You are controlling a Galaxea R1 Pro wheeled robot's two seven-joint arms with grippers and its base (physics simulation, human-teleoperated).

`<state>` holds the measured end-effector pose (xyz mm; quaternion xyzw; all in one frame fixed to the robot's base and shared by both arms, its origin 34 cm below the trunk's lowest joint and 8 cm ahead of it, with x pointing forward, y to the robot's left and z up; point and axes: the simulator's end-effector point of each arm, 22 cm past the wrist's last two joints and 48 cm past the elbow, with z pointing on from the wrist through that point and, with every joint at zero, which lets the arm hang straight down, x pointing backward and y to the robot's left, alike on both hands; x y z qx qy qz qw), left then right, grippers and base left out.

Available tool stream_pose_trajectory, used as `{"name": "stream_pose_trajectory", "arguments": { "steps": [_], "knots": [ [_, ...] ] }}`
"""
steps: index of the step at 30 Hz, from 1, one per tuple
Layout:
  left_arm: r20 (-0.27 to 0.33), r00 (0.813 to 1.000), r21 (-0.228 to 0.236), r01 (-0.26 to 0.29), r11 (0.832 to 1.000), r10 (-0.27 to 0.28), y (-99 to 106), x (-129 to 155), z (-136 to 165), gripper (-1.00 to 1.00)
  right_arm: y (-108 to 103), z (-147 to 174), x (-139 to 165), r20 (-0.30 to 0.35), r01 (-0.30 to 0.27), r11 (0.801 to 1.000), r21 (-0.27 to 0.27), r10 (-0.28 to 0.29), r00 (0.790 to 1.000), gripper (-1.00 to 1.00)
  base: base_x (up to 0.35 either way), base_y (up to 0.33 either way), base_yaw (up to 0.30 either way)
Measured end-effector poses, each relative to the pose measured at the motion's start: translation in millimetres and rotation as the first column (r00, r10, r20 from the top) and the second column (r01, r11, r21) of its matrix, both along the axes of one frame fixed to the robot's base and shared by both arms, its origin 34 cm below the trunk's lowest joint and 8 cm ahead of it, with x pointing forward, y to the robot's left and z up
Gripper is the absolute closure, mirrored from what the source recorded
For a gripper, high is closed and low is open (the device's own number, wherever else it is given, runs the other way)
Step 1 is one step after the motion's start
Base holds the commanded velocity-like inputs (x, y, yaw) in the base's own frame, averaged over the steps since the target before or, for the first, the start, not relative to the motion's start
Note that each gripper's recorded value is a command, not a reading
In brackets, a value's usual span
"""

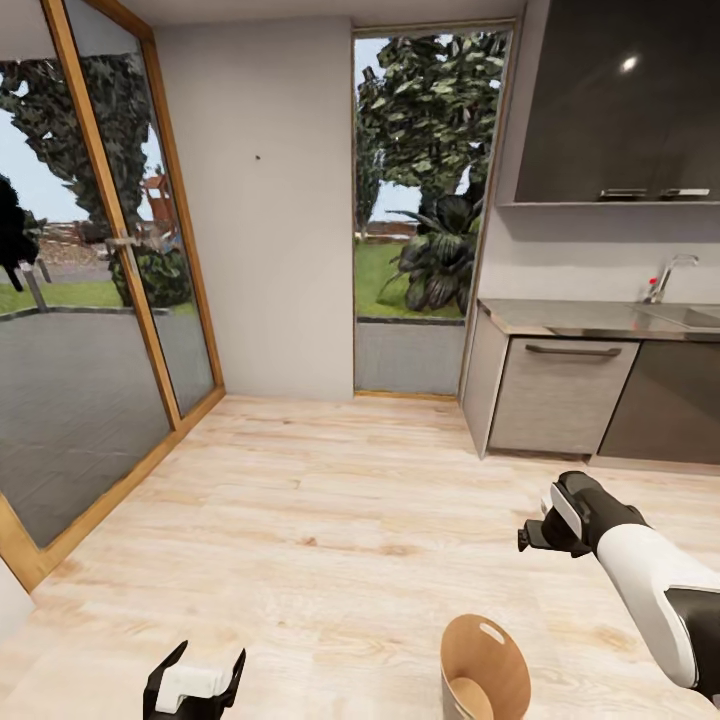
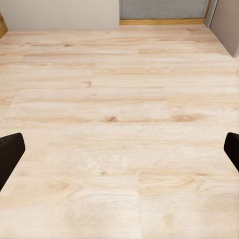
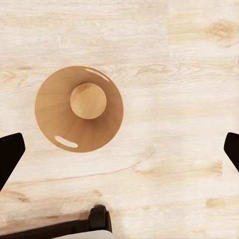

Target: Put the three can of soda from the living room inside the tash can in the kitchen.

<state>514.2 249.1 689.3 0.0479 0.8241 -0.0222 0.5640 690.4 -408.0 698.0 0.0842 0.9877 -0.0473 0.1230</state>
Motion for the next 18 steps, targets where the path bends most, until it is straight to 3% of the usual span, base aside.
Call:
{"name": "stream_pose_trajectory", "arguments": {
  "steps": [18],
  "knots": [
    [-0.016,1.0,0.001,0.0,1.0,0.0,0,-5,-37,-1.0,-1,-33,-4,0.001,0.001,1.0,0.0,-0.001,1.0,-1.0,0.0,0.0,0.0]
  ]
}}
